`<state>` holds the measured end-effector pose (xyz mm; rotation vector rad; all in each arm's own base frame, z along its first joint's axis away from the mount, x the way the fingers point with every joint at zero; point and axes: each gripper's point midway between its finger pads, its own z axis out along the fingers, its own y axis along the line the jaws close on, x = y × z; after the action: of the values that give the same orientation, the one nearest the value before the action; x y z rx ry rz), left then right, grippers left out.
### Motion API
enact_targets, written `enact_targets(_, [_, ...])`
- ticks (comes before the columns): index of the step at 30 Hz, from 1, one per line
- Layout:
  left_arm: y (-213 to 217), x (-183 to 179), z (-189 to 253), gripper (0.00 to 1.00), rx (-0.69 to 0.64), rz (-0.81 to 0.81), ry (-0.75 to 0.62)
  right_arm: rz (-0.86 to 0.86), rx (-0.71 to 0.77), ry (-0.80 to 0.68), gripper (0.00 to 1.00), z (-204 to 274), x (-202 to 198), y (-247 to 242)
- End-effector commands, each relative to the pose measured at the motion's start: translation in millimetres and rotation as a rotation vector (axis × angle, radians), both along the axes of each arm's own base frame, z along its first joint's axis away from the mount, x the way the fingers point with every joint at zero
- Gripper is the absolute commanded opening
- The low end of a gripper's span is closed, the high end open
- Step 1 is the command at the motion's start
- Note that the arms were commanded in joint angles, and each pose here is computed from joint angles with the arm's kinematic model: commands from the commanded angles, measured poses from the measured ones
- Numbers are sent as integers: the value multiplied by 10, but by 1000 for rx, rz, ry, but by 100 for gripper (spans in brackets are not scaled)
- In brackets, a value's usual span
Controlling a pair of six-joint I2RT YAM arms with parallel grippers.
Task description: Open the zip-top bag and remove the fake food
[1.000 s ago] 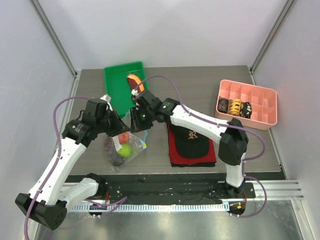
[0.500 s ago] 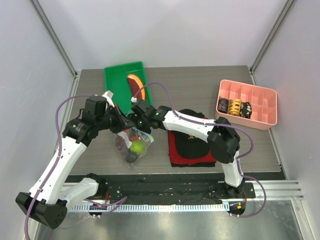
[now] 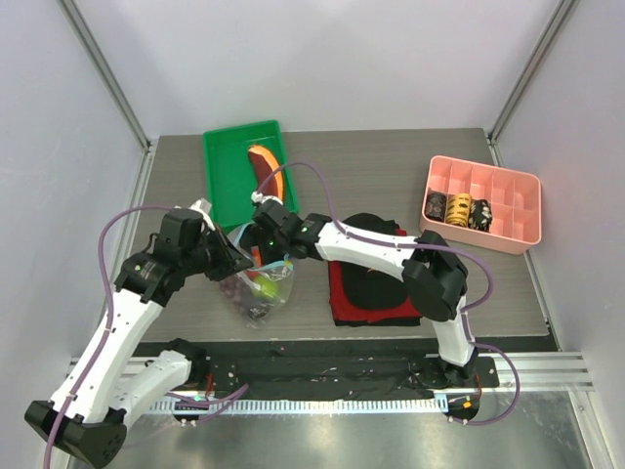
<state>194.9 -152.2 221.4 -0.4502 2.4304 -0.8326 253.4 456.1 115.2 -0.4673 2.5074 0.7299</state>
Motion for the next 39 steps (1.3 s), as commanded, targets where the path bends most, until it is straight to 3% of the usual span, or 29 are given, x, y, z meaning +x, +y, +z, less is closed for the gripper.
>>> enact_targets(1, [111, -120, -129, 0, 56, 5, 28, 33, 113, -102, 98, 107, 66, 333])
enact_targets(10, [51, -153, -149, 0, 31, -26, 38, 79, 187, -61, 100, -422, -24, 680])
enact_targets(18, [126, -217, -188, 0, 46, 7, 49, 5, 199, -177, 97, -275, 207, 763])
enact_targets(20, [147, -232, -186, 0, 46, 18, 43, 10, 204, -212, 88, -147, 231, 752])
enact_targets(21, [152, -239, -200, 0, 46, 21, 46, 9, 199, -225, 76, -122, 253, 738])
enact_targets(23, [169, -236, -199, 0, 46, 34, 43, 24, 183, -235, 68, -93, 256, 712])
enact_targets(24, [187, -227, -190, 0, 54, 43, 35, 33, 185, -239, 50, -37, 244, 707])
enact_targets(29, [306, -210, -198, 0, 105, 86, 26, 56, 126, -212, 21, 161, 110, 488])
enact_targets(33, [407, -151, -226, 0, 167, 118, 22, 90, 23, -168, 7, 281, -67, 187])
enact_targets(39, [528, -3, -199, 0, 241, 163, -13, 204, -38, -25, 3, 512, -557, -235])
